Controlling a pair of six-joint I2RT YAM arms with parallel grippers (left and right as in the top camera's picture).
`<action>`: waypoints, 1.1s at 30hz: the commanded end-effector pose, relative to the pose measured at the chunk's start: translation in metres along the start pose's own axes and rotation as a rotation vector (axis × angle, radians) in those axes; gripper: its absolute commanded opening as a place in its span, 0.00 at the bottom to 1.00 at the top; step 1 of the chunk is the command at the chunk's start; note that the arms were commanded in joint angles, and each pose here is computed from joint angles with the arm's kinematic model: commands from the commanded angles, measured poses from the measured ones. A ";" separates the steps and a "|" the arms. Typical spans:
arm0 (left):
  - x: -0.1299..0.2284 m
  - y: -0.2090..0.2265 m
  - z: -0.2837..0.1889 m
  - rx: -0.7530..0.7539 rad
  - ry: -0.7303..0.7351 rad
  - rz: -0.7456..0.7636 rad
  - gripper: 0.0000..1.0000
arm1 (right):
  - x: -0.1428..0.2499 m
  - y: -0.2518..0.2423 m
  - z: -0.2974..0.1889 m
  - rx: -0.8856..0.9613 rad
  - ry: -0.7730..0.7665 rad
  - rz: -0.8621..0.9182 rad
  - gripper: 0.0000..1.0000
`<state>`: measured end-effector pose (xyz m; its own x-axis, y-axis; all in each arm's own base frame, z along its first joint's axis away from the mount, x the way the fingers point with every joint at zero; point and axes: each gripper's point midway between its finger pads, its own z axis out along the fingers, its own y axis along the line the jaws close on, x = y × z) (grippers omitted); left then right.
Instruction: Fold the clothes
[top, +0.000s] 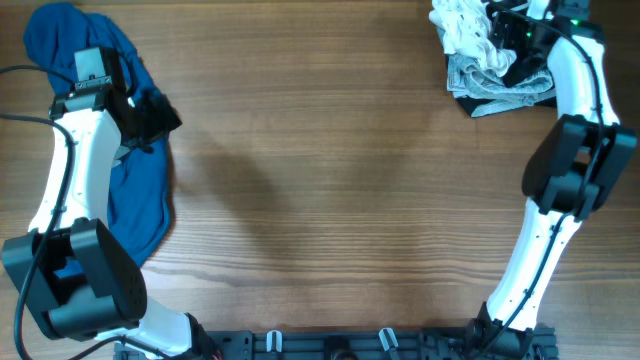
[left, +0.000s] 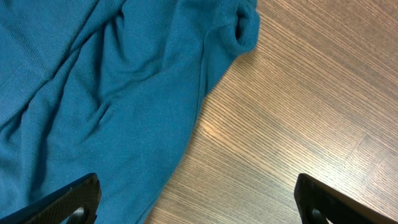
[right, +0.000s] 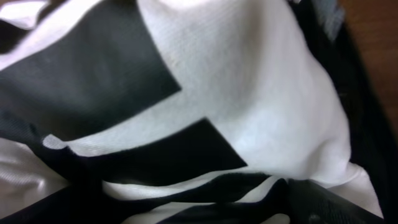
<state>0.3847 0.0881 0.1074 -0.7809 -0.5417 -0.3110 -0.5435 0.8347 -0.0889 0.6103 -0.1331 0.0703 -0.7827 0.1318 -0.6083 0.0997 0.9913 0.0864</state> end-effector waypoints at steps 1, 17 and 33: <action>-0.003 0.001 0.000 -0.008 -0.009 0.014 1.00 | 0.041 0.000 0.004 -0.119 0.121 0.071 0.99; -0.003 0.001 0.000 -0.008 -0.009 0.014 1.00 | -0.042 0.167 -0.511 -0.566 -0.514 0.044 1.00; -0.003 0.001 0.000 -0.008 -0.009 0.014 1.00 | -0.011 0.122 -0.442 -0.056 -0.595 0.143 1.00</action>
<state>0.3846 0.0881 0.1074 -0.7808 -0.5420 -0.3106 -0.5439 0.8344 -0.0889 0.3644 0.0039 0.4688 -0.3352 0.3003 -0.8930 -0.0322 0.9436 0.3294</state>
